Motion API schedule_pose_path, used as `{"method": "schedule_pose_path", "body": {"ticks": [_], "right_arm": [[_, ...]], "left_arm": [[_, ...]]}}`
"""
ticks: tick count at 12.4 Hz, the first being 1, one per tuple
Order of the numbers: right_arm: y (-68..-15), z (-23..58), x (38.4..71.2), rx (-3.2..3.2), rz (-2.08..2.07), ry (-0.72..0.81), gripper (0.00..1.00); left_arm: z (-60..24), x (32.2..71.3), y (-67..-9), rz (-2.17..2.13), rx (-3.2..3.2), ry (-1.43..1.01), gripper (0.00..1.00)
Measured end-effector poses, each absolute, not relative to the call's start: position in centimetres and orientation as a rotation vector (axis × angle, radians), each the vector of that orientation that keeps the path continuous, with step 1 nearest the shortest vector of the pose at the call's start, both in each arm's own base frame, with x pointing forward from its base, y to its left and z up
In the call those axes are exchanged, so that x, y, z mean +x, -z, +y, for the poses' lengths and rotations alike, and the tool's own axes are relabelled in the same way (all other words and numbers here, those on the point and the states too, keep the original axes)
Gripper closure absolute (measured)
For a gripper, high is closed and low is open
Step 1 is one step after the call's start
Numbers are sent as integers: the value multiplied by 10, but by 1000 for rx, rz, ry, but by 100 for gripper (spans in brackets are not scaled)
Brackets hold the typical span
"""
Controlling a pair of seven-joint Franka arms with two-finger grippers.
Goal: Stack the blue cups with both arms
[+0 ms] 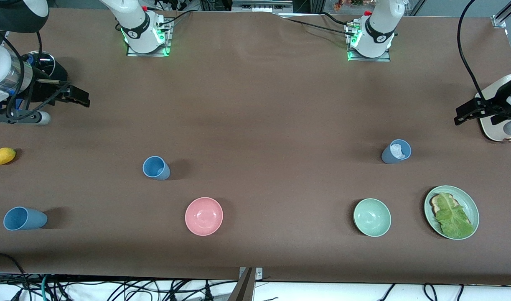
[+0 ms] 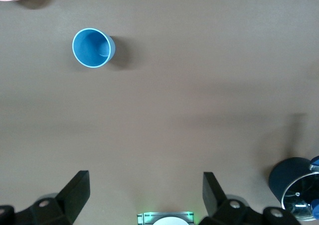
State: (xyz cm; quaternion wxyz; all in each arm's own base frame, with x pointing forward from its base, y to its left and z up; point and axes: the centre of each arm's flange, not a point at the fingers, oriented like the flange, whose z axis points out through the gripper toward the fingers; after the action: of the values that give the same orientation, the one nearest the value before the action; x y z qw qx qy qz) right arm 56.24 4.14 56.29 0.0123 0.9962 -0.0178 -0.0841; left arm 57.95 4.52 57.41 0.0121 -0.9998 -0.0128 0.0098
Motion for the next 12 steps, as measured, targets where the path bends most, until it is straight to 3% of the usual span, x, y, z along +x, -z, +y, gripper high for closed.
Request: {"method": "schedule_pose_path", "body": {"ticks": [12], "right_arm": [[-563,41,562,3105,-56,266,0]], "left_arm": [[46,581,-577,-41,-3116,-19,0]]}}
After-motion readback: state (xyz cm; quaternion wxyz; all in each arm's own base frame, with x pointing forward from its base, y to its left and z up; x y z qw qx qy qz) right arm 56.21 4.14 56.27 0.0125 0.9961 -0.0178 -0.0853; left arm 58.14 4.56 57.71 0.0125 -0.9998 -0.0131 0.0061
